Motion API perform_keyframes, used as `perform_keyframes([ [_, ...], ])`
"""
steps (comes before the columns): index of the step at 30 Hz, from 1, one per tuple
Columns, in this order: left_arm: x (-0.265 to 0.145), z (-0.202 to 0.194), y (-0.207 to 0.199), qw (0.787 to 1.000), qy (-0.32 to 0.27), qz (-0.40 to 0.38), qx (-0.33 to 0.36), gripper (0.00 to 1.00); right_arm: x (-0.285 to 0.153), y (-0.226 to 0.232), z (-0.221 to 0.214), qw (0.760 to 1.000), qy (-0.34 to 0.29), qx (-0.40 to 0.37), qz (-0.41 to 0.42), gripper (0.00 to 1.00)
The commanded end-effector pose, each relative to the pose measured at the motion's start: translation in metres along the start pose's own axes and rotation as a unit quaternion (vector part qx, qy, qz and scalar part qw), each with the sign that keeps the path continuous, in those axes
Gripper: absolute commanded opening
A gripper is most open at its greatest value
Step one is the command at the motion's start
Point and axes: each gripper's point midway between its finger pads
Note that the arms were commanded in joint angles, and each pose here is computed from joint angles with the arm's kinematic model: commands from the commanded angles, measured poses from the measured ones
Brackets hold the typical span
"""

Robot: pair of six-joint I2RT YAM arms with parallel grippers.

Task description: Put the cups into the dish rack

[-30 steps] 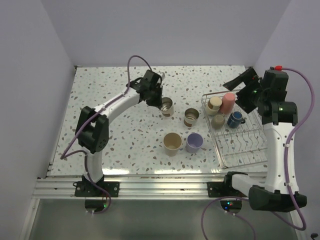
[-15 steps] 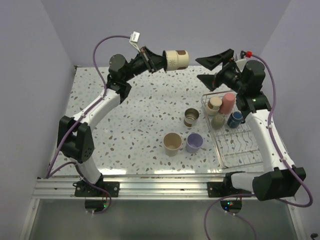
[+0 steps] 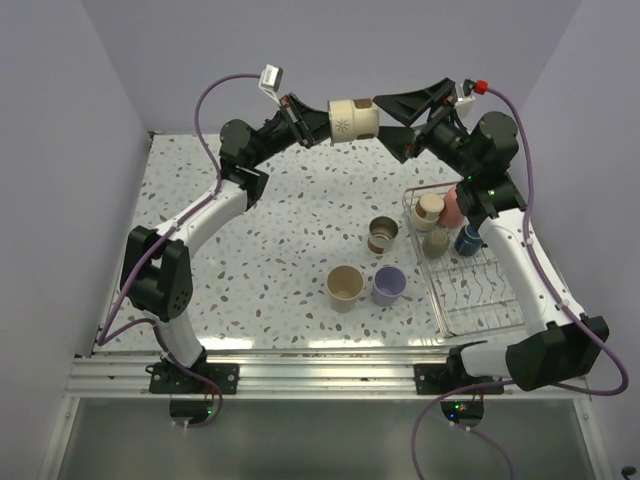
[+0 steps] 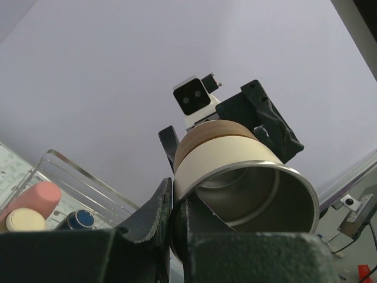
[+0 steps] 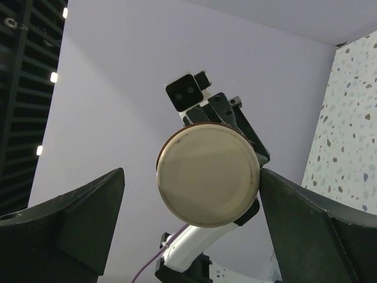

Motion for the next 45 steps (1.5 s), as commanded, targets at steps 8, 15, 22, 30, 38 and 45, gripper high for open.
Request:
perform_keyframes([
  [8,0.010,-0.009,-0.025,0.999,-0.004,-0.018,0.035,0.00,0.008,0.034,-0.024,0.998,0.033,-0.025,0.040,0.98],
  [15,0.019,-0.019,-0.027,0.999,0.012,-0.015,0.049,0.00,0.011,0.028,-0.029,0.998,0.039,-0.032,0.028,0.91],
  [22,0.022,-0.025,-0.025,0.998,0.023,-0.009,0.054,0.00,0.015,0.021,-0.033,0.998,0.043,-0.035,0.012,0.68],
  [30,0.022,-0.037,-0.020,0.997,0.050,0.002,0.055,0.37,0.012,0.010,-0.033,0.999,0.031,-0.041,-0.008,0.00],
  [38,0.004,-0.046,-0.014,0.991,0.090,0.064,0.077,0.79,0.000,0.014,-0.017,0.994,-0.008,-0.103,-0.033,0.00],
  [45,-0.032,-0.049,-0.007,0.984,0.094,0.117,0.091,1.00,-0.021,0.005,0.026,0.989,-0.051,-0.121,-0.067,0.00],
])
Point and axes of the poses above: each gripper's point midway between its finger pads, its own x axis out along the fingers, its own y axis along the line the jaws close on, z = x × y, and after that the axes turned 6 degrees about x, right-handed
